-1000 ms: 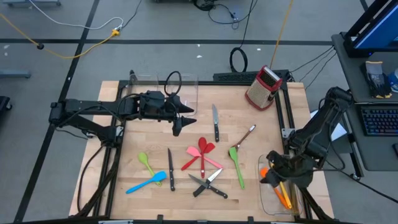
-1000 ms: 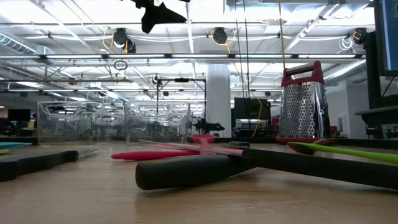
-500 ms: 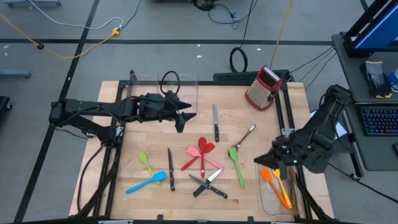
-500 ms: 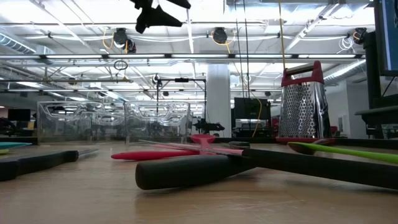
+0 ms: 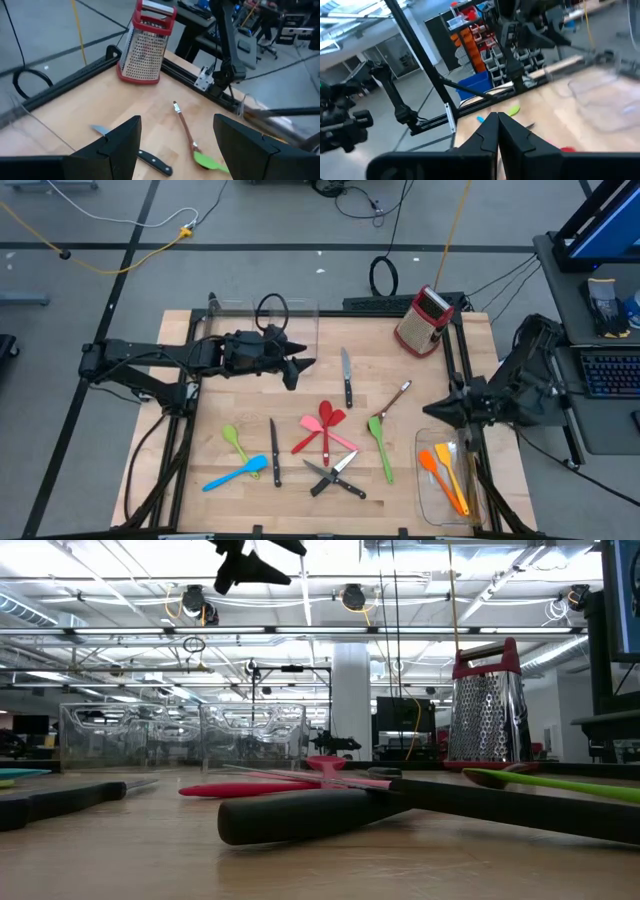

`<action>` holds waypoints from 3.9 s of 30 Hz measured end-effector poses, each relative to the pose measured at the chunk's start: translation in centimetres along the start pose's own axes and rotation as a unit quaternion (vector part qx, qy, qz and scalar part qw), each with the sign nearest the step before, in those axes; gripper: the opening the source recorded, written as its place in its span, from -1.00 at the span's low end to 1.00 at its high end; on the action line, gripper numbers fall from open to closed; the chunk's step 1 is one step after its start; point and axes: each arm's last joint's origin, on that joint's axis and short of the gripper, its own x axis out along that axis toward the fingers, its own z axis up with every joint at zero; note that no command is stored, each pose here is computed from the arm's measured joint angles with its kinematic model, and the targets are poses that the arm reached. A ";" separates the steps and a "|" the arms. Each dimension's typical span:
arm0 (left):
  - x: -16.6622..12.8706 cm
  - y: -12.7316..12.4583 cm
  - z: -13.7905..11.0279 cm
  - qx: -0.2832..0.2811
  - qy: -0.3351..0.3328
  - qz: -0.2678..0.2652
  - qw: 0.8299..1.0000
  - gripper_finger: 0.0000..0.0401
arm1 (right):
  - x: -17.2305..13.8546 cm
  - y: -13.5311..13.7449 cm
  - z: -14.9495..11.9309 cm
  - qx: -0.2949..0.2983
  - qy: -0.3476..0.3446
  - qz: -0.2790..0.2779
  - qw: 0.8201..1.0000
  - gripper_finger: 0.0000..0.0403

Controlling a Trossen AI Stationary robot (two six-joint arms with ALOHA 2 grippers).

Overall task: Pick & Place Kitchen Items
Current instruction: Put the blue spatula into the bottom transparent bin

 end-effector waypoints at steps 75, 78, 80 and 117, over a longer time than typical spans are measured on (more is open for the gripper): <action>-9.4 -10.4 -25.7 0.106 0.594 0.118 0.789 0.26 | -3.8 -3.8 3.5 -0.185 -0.060 0.045 0.980 -1.00; -9.6 -10.4 -25.9 0.112 0.577 0.124 0.800 0.26 | -3.8 -3.8 3.5 -0.184 -0.061 0.045 0.980 -1.00; -9.7 -10.4 -26.0 0.116 0.562 0.131 0.809 0.26 | -3.8 -3.8 3.5 -0.184 -0.061 0.045 0.980 -1.00; -9.3 -7.0 -29.6 0.054 0.545 0.152 0.823 -0.93 | -3.8 -3.8 3.5 -0.147 -0.058 0.047 0.986 -1.00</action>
